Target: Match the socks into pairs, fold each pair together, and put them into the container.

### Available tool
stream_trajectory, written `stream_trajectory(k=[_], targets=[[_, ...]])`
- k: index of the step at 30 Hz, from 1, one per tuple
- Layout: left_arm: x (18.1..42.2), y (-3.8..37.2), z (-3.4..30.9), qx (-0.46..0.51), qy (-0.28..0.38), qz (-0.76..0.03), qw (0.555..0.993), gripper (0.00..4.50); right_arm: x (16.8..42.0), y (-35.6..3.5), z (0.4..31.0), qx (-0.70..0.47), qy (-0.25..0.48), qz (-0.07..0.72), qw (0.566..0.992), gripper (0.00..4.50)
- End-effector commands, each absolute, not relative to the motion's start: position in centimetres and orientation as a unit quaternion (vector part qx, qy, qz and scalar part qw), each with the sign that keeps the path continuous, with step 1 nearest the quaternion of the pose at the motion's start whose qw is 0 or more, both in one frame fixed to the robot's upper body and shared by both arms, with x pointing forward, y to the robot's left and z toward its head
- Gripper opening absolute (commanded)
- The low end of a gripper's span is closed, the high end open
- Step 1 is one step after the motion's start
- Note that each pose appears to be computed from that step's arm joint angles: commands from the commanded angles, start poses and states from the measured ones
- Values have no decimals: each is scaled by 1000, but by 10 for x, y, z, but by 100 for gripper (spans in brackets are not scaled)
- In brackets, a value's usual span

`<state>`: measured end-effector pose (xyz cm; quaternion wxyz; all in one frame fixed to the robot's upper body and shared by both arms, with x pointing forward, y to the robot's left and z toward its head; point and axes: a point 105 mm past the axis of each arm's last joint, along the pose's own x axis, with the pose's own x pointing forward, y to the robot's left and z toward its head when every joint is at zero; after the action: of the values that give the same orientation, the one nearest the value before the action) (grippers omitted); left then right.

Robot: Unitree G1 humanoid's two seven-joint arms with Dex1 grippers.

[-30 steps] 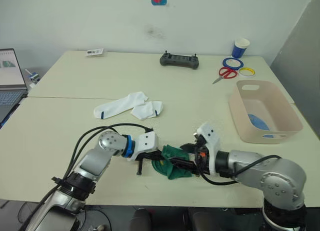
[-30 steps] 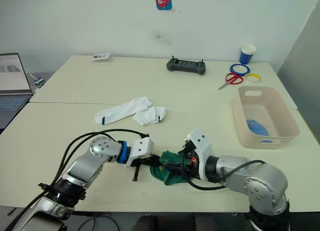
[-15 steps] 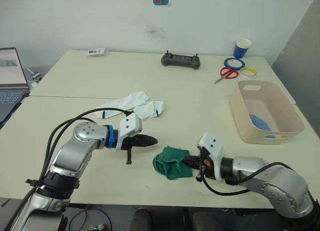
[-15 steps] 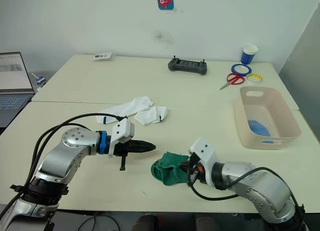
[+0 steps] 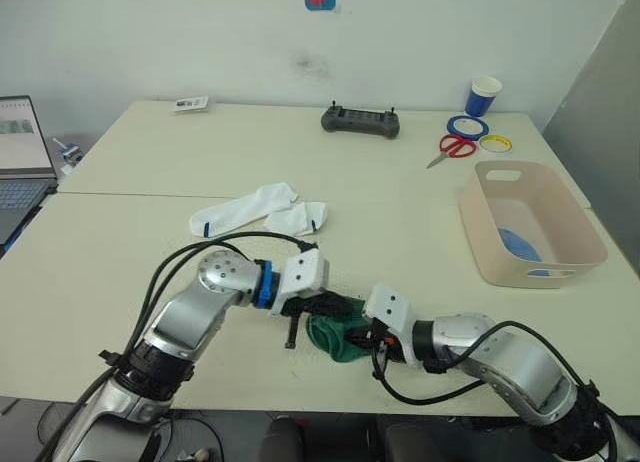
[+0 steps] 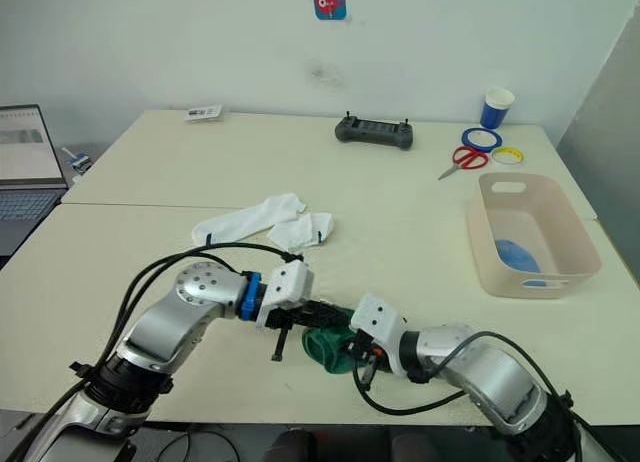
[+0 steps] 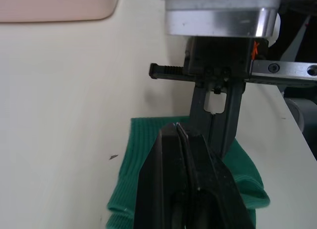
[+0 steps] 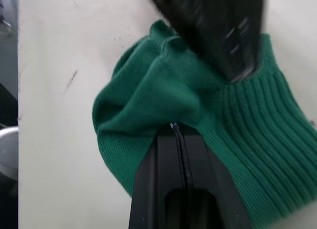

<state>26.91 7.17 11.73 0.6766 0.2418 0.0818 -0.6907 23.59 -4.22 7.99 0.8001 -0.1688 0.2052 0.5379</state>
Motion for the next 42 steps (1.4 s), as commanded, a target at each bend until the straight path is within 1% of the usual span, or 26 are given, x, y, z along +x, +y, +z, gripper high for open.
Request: stream_trajectory(k=[1, 4, 7, 10, 14, 16, 17, 19, 20, 22, 26, 29, 32, 36, 40, 42], targets=[[273, 85, 98, 276, 108, -674, 676, 0, 233, -49, 102, -169, 175, 532, 811, 1], [275, 98, 83, 308, 121, -667, 667, 0, 238, -58, 106, -171, 173, 514, 823, 1], [274, 103, 75, 325, 129, -669, 656, 0, 256, -58, 105, -168, 162, 484, 844, 1], [273, 105, 70, 324, 139, -667, 657, 0, 271, -55, 93, -154, 173, 458, 858, 1], [270, 116, 63, 319, 162, -659, 662, 0, 275, -70, 72, -180, 205, 436, 858, 1], [269, 119, 62, 317, 165, -657, 663, 0, 273, -78, 71, -192, 204, 433, 857, 1], [268, 117, 66, 309, 155, -660, 667, 0, 270, -76, 80, -188, 182, 445, 857, 1], [270, 110, 78, 285, 135, -663, 679, 0, 254, -61, 109, -166, 117, 497, 843, 1], [271, 108, 83, 289, 124, -665, 677, 0, 248, -53, 119, -153, 96, 517, 837, 1], [272, 106, 89, 297, 115, -667, 674, 0, 241, -45, 126, -139, 82, 537, 828, 1], [275, 107, 88, 288, 125, -659, 684, 0, 237, -39, 108, -146, 116, 549, 815, 1], [272, 123, 63, 301, 164, -647, 682, 0, 232, -45, 79, -148, 173, 546, 806, 1], [270, 130, 55, 294, 177, -640, 687, 0, 225, -54, 68, -157, 195, 542, 802, 1], [269, 128, 62, 298, 157, -642, 689, 0, 216, -66, 77, -160, 185, 533, 810, 1], [276, 103, 99, 285, 92, -653, 696, 0, 209, -75, 94, -163, 153, 513, 829, 1], [276, 98, 108, 282, 82, -657, 694, 0, 206, -75, 102, -145, 142, 511, 835, 1]])
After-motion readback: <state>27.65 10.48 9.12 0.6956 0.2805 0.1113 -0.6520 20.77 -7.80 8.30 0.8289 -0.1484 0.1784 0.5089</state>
